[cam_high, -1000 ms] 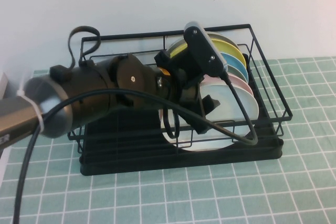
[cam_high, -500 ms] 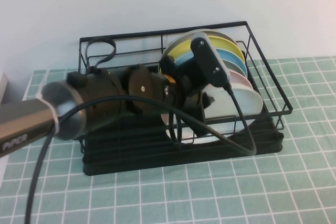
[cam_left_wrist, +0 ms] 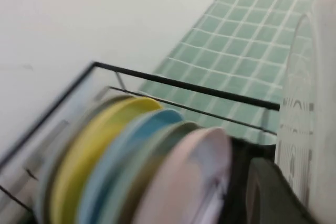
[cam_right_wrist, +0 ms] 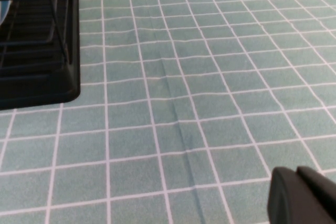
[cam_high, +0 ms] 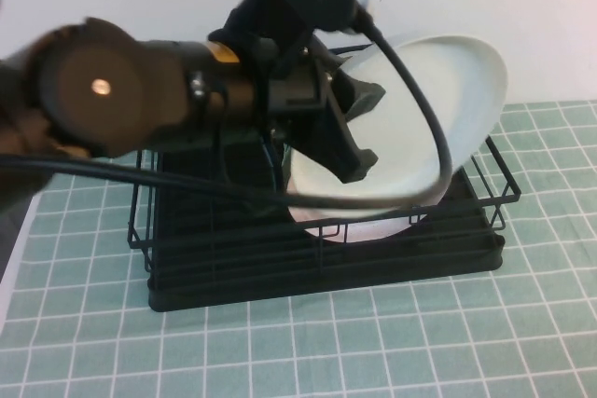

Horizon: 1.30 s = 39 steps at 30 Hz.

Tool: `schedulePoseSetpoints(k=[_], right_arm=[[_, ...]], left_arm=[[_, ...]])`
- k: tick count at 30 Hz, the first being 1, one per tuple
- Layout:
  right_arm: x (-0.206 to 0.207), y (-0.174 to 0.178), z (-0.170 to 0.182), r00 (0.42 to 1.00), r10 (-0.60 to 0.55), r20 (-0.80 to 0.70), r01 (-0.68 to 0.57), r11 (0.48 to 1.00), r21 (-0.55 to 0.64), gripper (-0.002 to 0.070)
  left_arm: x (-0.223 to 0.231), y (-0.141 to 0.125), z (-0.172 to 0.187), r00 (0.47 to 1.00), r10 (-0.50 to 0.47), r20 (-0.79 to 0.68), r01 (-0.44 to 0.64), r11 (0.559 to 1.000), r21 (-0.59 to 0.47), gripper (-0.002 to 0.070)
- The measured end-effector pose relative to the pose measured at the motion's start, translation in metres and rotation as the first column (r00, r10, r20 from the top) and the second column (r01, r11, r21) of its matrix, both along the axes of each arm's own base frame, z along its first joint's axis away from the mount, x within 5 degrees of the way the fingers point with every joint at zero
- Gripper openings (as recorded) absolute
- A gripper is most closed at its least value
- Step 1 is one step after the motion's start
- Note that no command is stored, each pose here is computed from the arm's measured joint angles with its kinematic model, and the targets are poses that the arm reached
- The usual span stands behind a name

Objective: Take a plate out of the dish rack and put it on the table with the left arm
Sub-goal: Place the plate from the table

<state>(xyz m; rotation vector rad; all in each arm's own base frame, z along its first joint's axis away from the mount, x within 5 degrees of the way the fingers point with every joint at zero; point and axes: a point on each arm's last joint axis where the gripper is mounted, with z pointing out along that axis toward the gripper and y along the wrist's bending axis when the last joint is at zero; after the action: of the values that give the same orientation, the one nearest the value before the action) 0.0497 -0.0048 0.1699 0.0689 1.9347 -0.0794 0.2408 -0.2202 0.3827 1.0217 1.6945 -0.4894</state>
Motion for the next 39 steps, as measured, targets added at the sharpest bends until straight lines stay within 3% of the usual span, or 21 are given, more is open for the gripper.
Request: schedulePoseSetpoints(k=[5,13,18,22,28,33,36,39], right_arm=[[0.0,0.0,0.0,1.0,0.0,0.0,0.0,1.0,0.0,-0.0002],[0.0,0.0,0.0,1.0,0.0,0.0,0.0,1.0,0.0,-0.0002],[0.0,0.0,0.0,1.0,0.0,0.0,0.0,1.0,0.0,-0.0002],[0.0,0.0,0.0,1.0,0.0,0.0,0.0,1.0,0.0,-0.0002],[0.0,0.0,0.0,1.0,0.0,0.0,0.0,1.0,0.0,-0.0002],[0.0,0.0,0.0,1.0,0.0,0.0,0.0,1.0,0.0,-0.0002],[0.0,0.0,0.0,1.0,0.0,0.0,0.0,1.0,0.0,-0.0002],[0.0,0.0,0.0,1.0,0.0,0.0,0.0,1.0,0.0,-0.0002]], left_arm=[[-0.017,0.006,0.001,0.96,0.015,-0.28,-0.04,0.996,-0.083,0.0124],[-0.019,-0.004,-0.031,0.823,0.022,-0.567,-0.021,1.0,0.008,0.0124],[-0.007,-0.021,-0.066,0.701,0.042,-0.712,-0.02,0.999,0.039,0.0124],[0.0,-0.034,-0.094,0.61,0.029,-0.792,-0.047,0.999,0.001,0.0124],[0.002,-0.024,-0.134,0.485,0.026,-0.874,-0.192,0.978,-0.078,0.0124],[0.006,0.0,-0.164,0.35,0.009,-0.937,-0.408,0.902,-0.143,0.0124],[0.003,0.01,-0.18,0.316,0.022,-0.948,-0.498,0.855,-0.146,0.0124],[-0.004,0.02,-0.198,0.304,0.089,-0.948,-0.535,0.84,-0.093,0.0124]])
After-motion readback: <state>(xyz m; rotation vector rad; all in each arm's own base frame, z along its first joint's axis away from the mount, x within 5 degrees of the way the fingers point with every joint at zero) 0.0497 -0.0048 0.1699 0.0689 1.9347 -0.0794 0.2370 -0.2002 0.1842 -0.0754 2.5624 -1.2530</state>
